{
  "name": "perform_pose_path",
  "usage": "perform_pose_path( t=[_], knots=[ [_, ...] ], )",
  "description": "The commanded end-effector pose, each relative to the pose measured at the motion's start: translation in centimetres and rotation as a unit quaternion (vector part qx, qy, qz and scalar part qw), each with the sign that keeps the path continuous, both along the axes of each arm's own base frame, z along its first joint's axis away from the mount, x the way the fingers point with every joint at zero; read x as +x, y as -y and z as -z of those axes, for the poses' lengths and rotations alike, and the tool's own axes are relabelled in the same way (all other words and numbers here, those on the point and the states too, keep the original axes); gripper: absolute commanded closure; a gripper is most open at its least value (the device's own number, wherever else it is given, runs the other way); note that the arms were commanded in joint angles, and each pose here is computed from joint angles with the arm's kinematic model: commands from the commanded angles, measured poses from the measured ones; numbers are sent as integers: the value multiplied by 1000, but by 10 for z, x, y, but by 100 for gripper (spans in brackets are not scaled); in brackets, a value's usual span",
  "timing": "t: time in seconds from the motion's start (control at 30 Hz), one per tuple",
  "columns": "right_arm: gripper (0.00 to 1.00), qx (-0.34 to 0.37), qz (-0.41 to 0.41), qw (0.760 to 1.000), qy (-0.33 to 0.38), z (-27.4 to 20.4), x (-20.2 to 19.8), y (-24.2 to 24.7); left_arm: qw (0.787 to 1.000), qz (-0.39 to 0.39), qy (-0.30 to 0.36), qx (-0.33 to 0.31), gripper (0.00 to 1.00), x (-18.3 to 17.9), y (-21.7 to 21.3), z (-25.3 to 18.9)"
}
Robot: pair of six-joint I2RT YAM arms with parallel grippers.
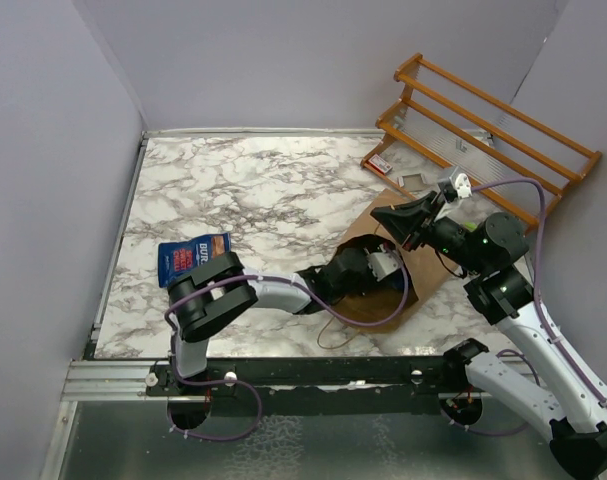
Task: Take the snacks out of the paper bag
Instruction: Take out the snack from the paper bag.
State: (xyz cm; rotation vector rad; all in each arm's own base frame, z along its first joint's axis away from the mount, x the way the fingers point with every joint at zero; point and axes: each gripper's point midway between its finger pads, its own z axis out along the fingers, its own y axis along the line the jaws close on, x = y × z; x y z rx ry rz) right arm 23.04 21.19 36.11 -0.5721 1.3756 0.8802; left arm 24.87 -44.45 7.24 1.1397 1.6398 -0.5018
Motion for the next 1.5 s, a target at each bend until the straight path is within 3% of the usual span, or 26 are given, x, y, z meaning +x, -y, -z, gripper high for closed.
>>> perform_pose_path(
  t=[0.0, 0.13, 0.47, 0.77, 1.17, 1.37, 1.47],
  knots=[
    [98, 9, 21, 999, 29, -23, 0, 7, 999, 11, -24, -18, 80, -12, -3, -25],
    [98, 8, 28, 999, 29, -22, 2, 9, 999, 14, -41, -31, 89, -21, -8, -40],
    [98, 10, 41, 999, 24, -19, 7, 11, 996, 26, -54, -66, 100, -48, -27, -100],
    [98, 24, 70, 997, 14, -20, 12, 19, 992, 31, -21, -118, 100, -68, -73, -165],
    [98, 43, 116, 992, -1, -16, 22, 31, 989, 29, 1, -142, 100, -91, -130, -204],
    [98, 44, 116, 992, -3, -17, 22, 31, 980, -37, 37, -190, 100, -82, -167, -239],
    [98, 42, 118, 992, -5, -16, 22, 32, 969, -107, 60, -214, 100, -66, -191, -258]
  ],
)
